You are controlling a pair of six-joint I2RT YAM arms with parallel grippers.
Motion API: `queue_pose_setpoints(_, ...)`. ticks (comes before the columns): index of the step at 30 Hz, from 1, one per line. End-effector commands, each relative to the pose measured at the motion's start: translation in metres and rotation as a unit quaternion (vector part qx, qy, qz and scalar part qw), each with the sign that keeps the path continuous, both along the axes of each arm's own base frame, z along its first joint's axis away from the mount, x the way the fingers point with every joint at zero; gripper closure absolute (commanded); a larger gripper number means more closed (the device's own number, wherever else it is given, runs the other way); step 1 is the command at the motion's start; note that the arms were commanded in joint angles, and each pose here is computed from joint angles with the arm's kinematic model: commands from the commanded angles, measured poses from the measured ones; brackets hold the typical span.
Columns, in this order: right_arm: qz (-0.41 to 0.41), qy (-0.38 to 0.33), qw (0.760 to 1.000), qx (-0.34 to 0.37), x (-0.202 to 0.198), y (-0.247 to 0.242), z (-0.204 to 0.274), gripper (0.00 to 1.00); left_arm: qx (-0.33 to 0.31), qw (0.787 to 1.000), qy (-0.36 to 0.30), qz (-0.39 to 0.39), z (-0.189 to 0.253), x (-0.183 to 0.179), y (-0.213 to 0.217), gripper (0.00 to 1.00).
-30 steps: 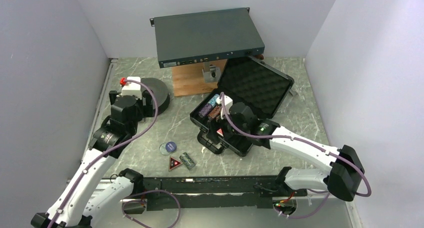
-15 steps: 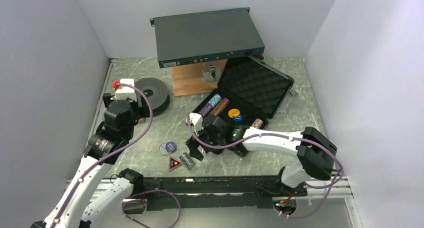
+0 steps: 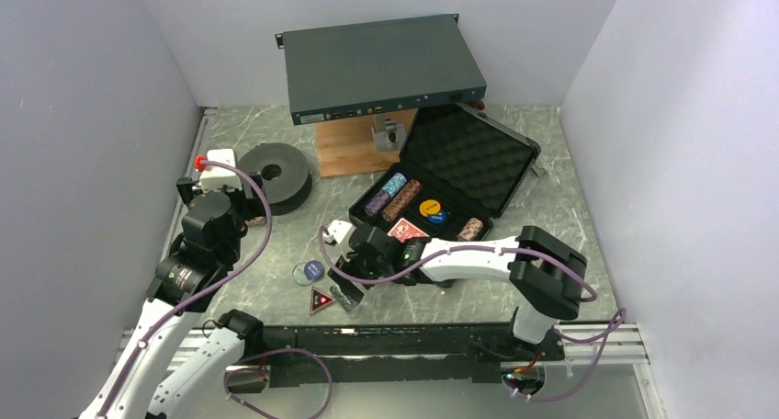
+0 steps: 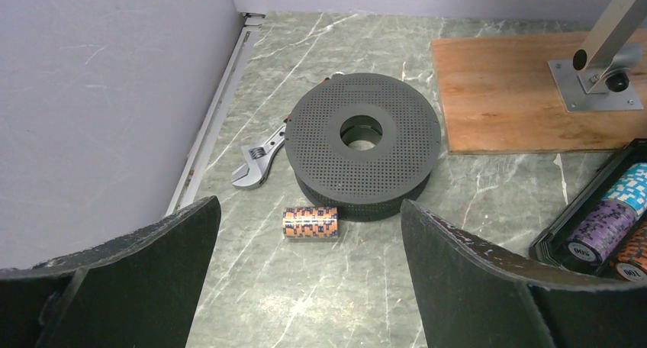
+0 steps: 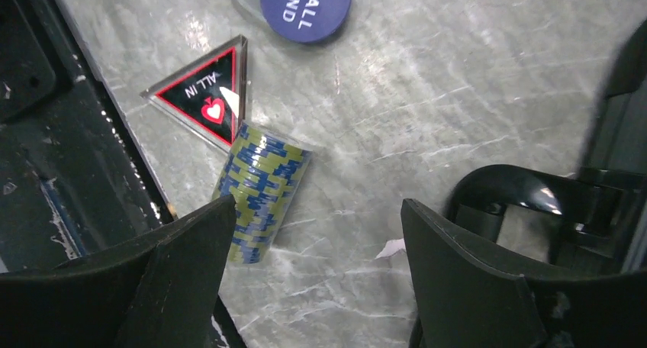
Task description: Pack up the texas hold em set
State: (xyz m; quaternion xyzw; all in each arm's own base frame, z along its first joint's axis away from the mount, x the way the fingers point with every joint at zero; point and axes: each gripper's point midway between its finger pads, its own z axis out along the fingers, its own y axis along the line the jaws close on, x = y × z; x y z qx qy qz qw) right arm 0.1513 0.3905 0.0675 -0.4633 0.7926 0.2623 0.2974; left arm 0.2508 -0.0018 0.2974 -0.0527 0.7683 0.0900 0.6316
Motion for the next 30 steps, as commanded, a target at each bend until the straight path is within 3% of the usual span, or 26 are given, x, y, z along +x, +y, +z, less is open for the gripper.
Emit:
queue_pose_setpoints(1,-0.005,-0.031,0.999,0.012,0.004,0.019,0.008,0.18,-0.003,1.000,-0.012,0.018,0.005,0.002,0.005,0.06)
queue_pose_setpoints(30,-0.053,-0.023,0.995,-0.084,0.000,0.004,-0.050,0.46,0.006,1.000,0.003,0.019,-0.001,0.006,0.004,0.06)
